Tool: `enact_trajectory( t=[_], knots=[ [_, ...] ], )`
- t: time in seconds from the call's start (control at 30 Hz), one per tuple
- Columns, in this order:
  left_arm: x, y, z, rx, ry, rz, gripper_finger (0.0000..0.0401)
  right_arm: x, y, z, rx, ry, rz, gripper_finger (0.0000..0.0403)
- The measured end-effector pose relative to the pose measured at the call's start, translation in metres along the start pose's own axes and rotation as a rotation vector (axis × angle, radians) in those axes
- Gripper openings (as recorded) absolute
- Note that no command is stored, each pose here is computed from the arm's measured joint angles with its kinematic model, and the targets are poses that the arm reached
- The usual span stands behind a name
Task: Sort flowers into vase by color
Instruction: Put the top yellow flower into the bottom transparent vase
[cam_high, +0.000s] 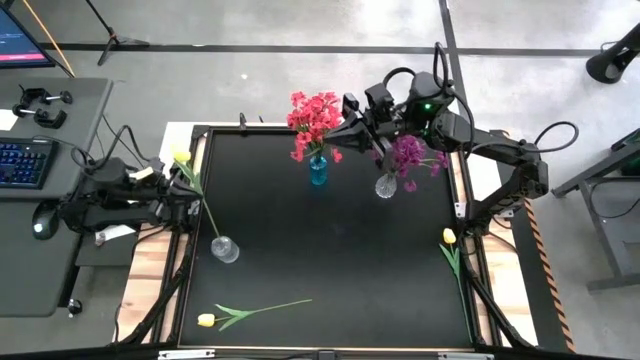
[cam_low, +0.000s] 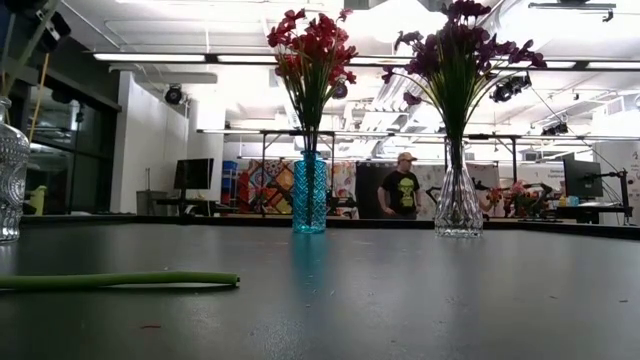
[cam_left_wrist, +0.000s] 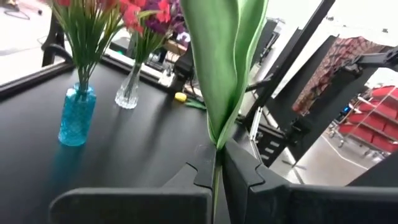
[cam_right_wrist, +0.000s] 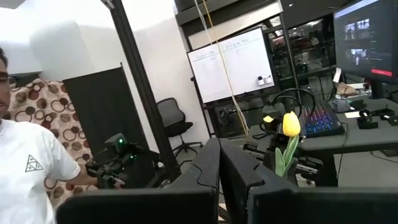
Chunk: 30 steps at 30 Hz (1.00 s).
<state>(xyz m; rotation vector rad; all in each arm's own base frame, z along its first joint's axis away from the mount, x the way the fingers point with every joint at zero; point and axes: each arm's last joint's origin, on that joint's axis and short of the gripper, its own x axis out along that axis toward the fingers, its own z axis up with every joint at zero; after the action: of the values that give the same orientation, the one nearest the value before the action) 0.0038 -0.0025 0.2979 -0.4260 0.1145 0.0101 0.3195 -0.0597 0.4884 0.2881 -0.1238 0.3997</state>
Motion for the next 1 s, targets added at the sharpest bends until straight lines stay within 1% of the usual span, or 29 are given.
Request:
enact_trajectory(
  t=[0.1,0.17,0.5,0.8,1.0],
  knots=[
    [0.000,0.000,-0.001,-0.022,0.007,-0.003,0.0000,0.000,0.000,0.000,0.003,-0.002,-0.009,0.0000],
    [0.000,-0.001,-0.001,-0.043,0.014,-0.026,0.0000,0.000,0.000,-0.001,0.007,0.001,-0.014,0.0000],
    [0.000,-0.001,-0.002,-0.070,0.030,-0.032,0.0000,0.000,-0.001,-0.001,0.011,0.004,-0.019,0.0000],
    [0.019,0.009,-0.018,-0.117,0.098,0.003,0.0000,0.000,-0.002,-0.003,0.025,0.023,-0.026,0.0000],
    [0.020,0.008,-0.016,-0.120,0.067,-0.014,0.0000,0.000,-0.002,-0.004,0.032,0.034,-0.030,0.0000]
  ],
)
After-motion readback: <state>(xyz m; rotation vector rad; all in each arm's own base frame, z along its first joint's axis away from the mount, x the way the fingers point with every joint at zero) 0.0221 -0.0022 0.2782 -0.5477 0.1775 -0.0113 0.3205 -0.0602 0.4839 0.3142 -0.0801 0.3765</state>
